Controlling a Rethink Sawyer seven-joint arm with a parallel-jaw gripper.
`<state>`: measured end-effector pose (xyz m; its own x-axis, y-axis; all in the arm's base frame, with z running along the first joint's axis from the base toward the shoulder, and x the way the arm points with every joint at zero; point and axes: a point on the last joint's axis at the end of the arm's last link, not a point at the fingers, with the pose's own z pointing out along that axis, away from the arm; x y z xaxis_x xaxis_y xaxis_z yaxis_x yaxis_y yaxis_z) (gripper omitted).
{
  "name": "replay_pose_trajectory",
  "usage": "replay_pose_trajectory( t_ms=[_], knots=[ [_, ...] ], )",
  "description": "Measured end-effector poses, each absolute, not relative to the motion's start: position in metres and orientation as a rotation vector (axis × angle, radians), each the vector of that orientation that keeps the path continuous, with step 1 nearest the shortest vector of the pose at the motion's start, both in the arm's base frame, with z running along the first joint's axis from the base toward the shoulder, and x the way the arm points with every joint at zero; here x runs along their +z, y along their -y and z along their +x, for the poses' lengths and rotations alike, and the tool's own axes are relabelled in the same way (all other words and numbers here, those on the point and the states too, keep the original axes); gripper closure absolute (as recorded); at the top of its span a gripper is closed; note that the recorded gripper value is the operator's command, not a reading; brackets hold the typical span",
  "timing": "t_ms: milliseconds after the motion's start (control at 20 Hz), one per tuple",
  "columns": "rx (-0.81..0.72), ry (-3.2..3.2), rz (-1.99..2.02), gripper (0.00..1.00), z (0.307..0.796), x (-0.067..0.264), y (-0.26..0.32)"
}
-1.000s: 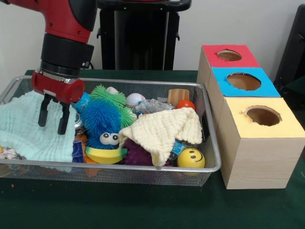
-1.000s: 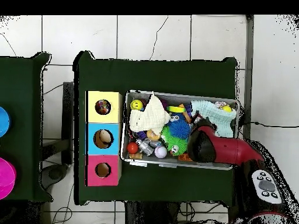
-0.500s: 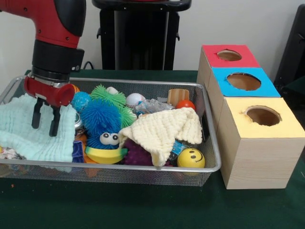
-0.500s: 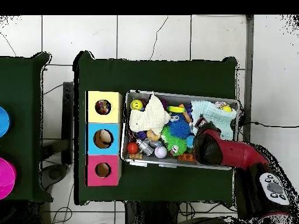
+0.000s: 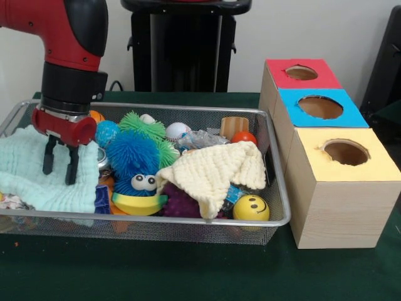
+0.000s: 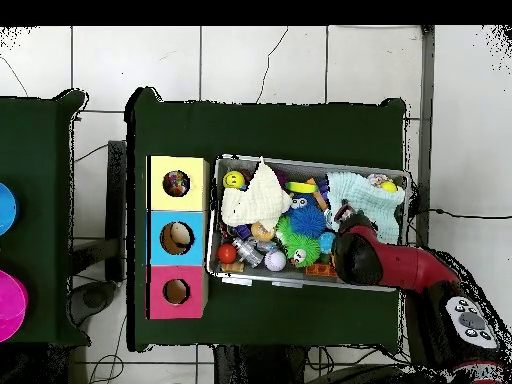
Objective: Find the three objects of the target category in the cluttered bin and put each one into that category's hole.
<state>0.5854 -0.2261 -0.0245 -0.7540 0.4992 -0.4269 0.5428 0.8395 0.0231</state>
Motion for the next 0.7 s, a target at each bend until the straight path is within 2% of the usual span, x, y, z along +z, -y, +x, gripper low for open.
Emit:
replay_pose_trajectory(
  t_ms=[400,450,700],
  knots=[
    [-0.141,-2.595,0.773,0.0,0.5853,-0.0252,0.2261],
    [-0.141,-2.595,0.773,1.0,0.5853,-0.0253,0.2261],
    [-0.142,-2.596,0.772,1.0,0.5851,-0.0255,0.2258]
  ],
)
